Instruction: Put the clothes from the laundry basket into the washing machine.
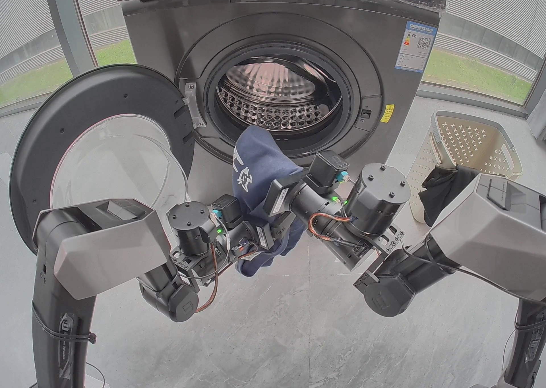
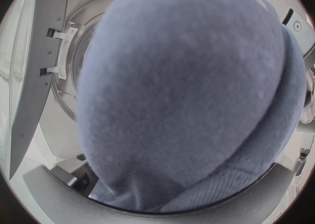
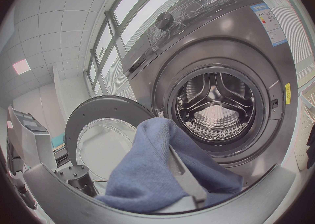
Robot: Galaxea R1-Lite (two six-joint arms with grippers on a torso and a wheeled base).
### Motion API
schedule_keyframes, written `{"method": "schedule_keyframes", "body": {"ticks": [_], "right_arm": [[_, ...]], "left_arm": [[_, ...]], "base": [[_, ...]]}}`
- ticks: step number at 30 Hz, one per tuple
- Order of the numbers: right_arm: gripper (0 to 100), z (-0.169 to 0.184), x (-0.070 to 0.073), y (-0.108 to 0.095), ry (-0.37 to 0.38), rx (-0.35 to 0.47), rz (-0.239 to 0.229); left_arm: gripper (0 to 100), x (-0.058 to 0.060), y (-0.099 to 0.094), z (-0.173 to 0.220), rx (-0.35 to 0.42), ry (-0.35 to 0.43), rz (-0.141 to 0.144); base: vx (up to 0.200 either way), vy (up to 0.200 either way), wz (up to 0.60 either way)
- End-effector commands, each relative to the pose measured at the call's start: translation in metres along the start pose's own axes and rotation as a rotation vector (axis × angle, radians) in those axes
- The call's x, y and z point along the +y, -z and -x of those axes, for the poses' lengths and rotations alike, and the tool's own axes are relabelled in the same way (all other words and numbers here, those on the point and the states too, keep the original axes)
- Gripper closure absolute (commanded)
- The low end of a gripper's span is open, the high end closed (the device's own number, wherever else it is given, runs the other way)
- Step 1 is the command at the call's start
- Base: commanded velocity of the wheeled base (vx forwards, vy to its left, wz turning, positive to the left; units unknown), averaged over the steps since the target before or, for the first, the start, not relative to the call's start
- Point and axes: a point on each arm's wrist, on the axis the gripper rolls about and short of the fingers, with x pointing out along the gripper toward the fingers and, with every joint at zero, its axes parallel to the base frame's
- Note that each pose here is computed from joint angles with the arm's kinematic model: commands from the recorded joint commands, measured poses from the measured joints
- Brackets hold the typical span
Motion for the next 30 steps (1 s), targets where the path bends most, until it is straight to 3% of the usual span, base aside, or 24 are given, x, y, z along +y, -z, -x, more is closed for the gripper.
{"method": "schedule_keyframes", "body": {"ticks": [1,5,6,14,21,26,28,29,30], "right_arm": [[100,0.000,0.002,-0.002,-0.004,-0.004,-0.001],[100,0.000,0.002,-0.003,-0.004,-0.006,-0.003],[100,0.001,0.002,-0.002,-0.004,-0.003,-0.006],[100,0.001,0.001,-0.005,0.020,-0.016,-0.009],[100,0.005,-0.012,-0.026,0.052,-0.049,-0.004],[100,0.020,-0.046,-0.030,0.139,-0.024,0.010],[100,0.020,-0.046,-0.030,0.139,-0.024,0.010],[100,0.029,-0.065,-0.024,0.190,0.014,0.017],[100,0.032,-0.071,-0.022,0.207,0.023,0.017]], "left_arm": [[0,0.001,0.003,-0.001,0.003,-0.001,0.001],[0,0.002,0.006,-0.002,0.004,-0.005,0.001],[100,0.002,0.006,-0.003,-0.001,-0.016,0.000],[100,0.005,0.005,-0.004,-0.011,-0.049,0.007],[100,0.016,-0.006,-0.004,-0.045,-0.085,0.008],[100,0.022,-0.022,-0.001,-0.084,-0.107,0.014],[100,0.022,-0.022,-0.001,-0.084,-0.107,0.014],[100,0.025,-0.028,0.001,-0.099,-0.120,0.015],[100,0.026,-0.031,0.002,-0.107,-0.124,0.015]], "base": [[0.000,0.000,0.00],[0.000,0.000,0.00],[0.000,0.000,0.00],[0.000,0.000,0.00],[0.000,0.000,0.00],[0.000,0.000,0.00],[0.000,0.000,0.00],[0.000,0.000,0.00],[0.000,0.000,0.00]]}}
